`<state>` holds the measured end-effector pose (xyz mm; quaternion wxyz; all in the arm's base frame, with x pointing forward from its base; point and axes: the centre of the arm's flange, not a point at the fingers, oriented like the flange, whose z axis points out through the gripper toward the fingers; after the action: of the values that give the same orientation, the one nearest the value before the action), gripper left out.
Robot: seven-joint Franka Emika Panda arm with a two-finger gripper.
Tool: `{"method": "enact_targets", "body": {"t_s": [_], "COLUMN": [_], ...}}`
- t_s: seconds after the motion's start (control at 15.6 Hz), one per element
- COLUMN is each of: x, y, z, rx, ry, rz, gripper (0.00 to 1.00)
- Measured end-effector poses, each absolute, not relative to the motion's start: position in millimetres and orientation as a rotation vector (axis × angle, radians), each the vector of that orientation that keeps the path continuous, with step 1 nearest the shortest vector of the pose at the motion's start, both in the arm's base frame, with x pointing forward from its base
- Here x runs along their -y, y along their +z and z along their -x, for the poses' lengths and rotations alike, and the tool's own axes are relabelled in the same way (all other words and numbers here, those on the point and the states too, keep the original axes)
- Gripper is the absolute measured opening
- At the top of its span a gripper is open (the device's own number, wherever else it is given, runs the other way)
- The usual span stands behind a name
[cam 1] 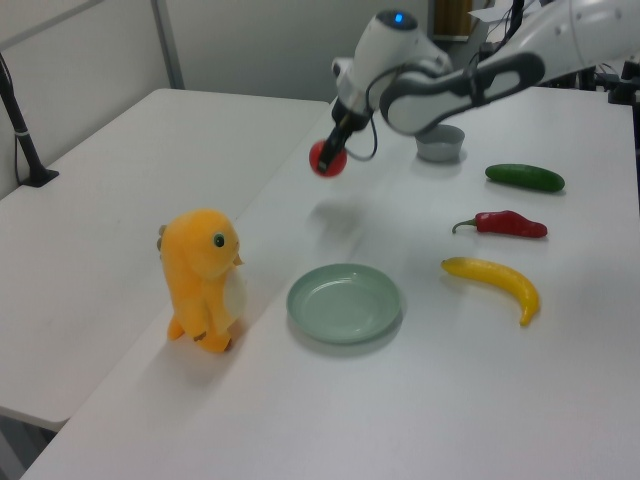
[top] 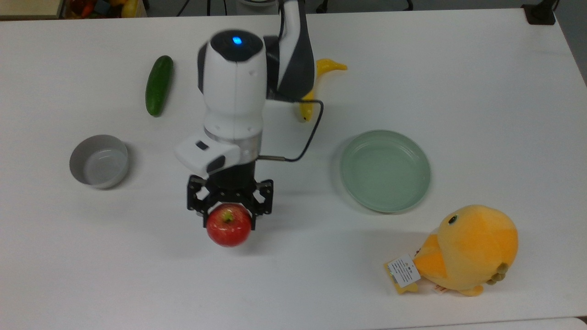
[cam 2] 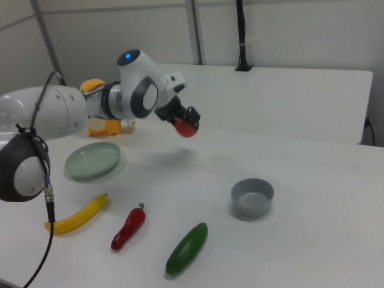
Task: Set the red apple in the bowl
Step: 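Lift the red apple and carry it over the grey bowl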
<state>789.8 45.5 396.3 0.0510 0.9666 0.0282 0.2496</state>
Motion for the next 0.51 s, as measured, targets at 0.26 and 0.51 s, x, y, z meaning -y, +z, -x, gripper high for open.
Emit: {"method": "enact_targets", "body": {"t_s": [0.26,0.51], "x": [-8.9,33.6], "y": [460.4,507.8], "z": [-774.4,-748.1], "rx": [0.017,0.068], "ry": [0.756,0.726], "rz": [-2.953,-2.977], "gripper": [0.87,0.87]}}
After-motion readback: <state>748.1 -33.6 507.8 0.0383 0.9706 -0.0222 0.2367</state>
